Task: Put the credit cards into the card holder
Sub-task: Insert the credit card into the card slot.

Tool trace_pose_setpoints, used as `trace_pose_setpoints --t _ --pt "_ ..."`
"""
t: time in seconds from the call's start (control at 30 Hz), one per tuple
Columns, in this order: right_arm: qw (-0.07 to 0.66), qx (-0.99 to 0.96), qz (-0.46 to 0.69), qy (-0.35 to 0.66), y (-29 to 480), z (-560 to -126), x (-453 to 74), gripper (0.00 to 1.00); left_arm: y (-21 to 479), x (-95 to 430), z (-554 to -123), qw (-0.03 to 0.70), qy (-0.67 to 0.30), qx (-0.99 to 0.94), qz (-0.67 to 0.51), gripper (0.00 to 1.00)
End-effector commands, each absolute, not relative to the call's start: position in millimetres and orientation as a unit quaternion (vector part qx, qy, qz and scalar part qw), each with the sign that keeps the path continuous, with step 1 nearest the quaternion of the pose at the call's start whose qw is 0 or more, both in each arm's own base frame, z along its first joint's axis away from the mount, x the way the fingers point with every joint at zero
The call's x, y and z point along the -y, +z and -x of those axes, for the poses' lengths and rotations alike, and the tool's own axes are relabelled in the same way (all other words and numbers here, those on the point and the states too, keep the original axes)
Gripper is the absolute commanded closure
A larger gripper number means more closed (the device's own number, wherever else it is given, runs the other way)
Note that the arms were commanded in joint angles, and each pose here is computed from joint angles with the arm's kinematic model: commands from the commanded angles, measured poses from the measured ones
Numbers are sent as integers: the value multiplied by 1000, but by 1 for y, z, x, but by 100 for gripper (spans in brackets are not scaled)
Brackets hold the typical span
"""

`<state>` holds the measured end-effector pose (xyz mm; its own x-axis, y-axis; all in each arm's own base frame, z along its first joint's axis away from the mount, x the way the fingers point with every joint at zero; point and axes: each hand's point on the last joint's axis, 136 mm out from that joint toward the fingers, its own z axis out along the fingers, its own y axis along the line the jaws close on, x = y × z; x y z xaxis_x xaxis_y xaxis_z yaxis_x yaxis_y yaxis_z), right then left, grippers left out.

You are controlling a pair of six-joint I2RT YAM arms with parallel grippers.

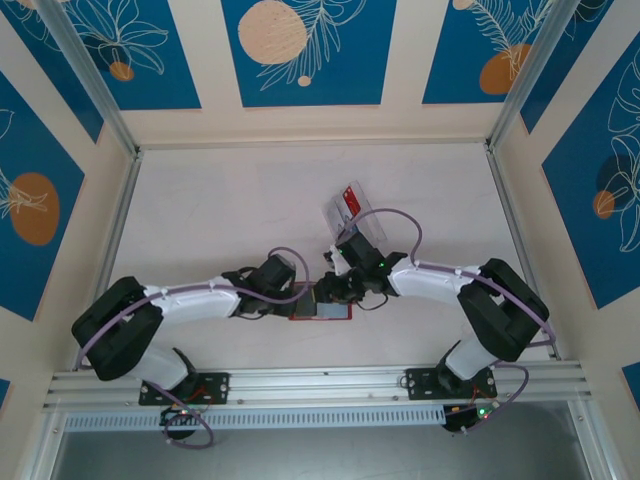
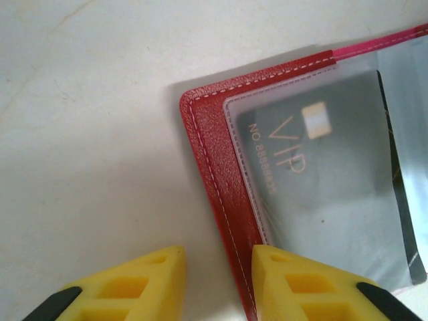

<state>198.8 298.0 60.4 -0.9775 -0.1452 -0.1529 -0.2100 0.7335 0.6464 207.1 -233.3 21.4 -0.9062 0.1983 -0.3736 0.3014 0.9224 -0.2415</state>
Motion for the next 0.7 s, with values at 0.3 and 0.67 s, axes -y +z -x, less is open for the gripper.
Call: trace_pose_setpoints --t 0.3,0.67 --pt "39 -957 112 265 45 -211 -301 100 30 234 -202 170 -170 -961 -135 74" --pt "40 -972 102 210 26 -205 -295 100 16 230 -199 157 -158 -965 -138 83"
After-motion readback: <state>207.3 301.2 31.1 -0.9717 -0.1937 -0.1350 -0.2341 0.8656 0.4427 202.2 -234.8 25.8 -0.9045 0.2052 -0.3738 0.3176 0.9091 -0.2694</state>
